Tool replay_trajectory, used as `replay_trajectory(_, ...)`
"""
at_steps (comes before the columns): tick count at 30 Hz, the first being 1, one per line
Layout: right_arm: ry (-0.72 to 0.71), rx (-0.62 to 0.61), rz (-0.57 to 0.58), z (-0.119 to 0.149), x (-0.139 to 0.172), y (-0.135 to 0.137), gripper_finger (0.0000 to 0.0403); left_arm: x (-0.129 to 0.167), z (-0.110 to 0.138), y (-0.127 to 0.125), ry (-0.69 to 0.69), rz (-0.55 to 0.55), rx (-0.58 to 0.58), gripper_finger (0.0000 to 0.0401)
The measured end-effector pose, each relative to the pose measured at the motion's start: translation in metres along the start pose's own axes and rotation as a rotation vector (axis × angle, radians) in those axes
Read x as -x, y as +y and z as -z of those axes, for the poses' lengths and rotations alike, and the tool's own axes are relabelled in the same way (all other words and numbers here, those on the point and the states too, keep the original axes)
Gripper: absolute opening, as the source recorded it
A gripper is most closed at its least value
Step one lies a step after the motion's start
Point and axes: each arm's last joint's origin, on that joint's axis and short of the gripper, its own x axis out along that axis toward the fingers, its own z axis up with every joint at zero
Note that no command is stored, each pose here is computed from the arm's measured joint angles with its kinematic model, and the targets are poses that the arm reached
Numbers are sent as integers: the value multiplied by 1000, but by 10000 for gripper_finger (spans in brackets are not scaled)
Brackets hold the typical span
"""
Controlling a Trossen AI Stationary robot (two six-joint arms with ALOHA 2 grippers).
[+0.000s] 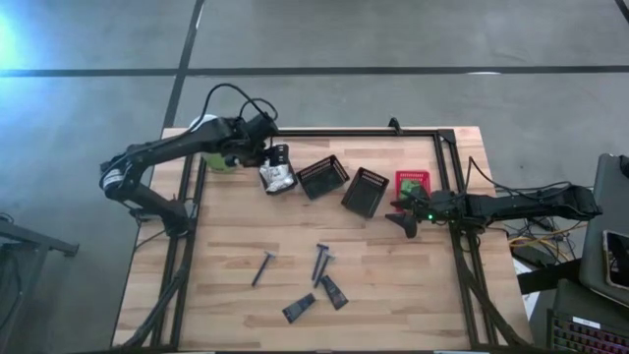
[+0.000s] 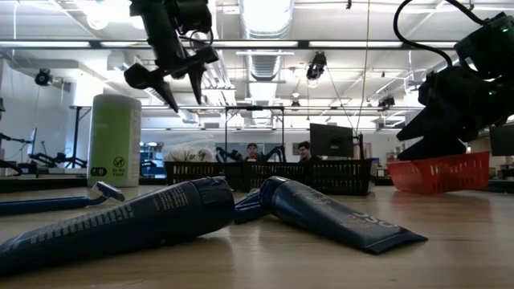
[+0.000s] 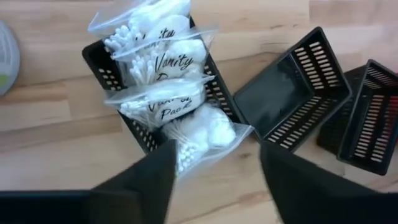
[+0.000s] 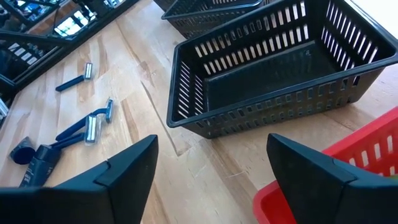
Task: Pick & Place Travel size toiletries
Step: Put the left razor into the middle black bin
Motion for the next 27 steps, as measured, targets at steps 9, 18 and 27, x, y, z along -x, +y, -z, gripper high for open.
replay_trajectory(9, 0, 0, 0, 0, 0, 0, 270, -3, 1, 3, -9, -39, 81, 128)
replay_trajectory(18, -1, 0, -1, 0, 0, 0, 248, -5, 2, 4, -5, -64, 57, 315)
replay_trajectory(27, -1, 0, -1, 0, 0, 0, 235, -9, 4, 4, 70, -20, 62, 352)
